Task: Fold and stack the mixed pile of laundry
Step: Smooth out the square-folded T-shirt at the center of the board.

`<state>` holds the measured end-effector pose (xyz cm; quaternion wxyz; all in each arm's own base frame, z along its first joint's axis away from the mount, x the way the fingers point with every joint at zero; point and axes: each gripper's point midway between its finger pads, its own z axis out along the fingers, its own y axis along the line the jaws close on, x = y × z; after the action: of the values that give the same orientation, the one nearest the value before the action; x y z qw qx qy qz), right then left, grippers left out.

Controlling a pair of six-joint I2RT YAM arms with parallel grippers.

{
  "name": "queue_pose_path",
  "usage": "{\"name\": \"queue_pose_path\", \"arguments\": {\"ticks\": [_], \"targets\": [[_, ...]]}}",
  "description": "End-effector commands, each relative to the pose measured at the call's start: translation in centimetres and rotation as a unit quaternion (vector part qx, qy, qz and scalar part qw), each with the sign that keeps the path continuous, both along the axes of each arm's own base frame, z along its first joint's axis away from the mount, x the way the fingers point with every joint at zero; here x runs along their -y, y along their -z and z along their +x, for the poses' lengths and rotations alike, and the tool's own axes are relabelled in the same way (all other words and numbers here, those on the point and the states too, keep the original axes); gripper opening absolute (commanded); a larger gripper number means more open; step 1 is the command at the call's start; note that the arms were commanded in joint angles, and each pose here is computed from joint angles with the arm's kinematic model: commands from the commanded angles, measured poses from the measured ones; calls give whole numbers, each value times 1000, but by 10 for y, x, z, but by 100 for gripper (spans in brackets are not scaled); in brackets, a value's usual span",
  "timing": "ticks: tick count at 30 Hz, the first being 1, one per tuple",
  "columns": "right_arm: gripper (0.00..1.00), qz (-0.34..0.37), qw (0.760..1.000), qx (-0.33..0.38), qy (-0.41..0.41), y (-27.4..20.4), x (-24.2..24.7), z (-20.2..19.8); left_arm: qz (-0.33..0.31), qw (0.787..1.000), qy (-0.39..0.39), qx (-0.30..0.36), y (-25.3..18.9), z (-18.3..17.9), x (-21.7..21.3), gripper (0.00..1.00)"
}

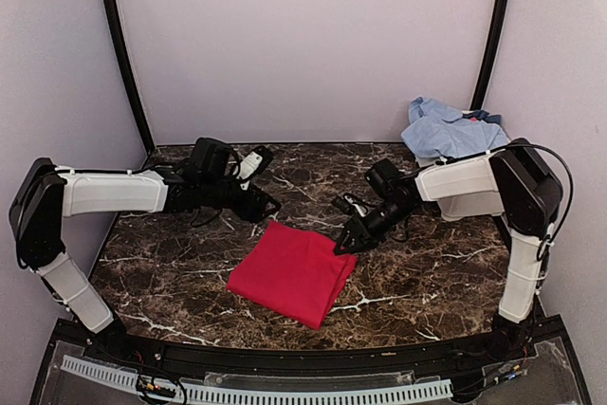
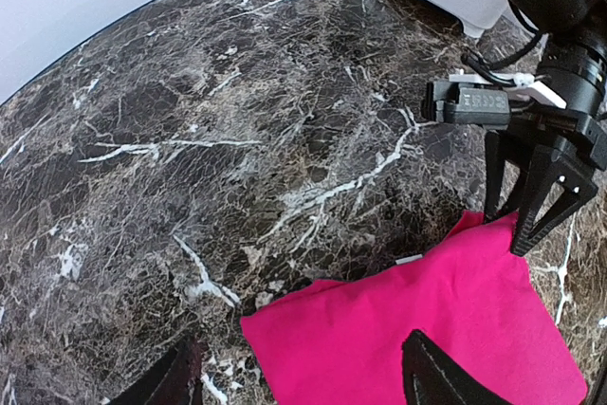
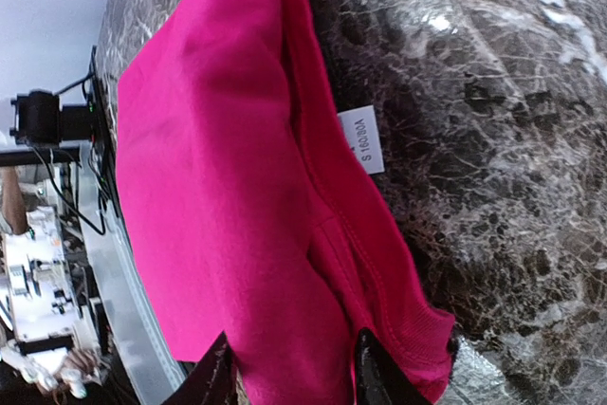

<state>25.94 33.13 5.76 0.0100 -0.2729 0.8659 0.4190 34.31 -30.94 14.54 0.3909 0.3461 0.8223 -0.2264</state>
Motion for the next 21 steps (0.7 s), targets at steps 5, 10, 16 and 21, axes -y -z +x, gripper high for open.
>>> {"name": "queue_pose_path", "arguments": {"ticks": [5,10,16,21], "targets": [[12,7,999,46,-5,-50,-2,-7,-52,996,-69,-7,-26,18,-25,68],[0,9,999,49,2,-74,2,-17,-49,995,-81,-19,-21,23,-27,66],[0,-40,999,8,-4,-16,13,-26,-36,994,-79,-71,-1,21,-23,66],[0,-86,996,-2,3,15,29,-32,-49,989,-70,-121,11,15,-13,64]]}}
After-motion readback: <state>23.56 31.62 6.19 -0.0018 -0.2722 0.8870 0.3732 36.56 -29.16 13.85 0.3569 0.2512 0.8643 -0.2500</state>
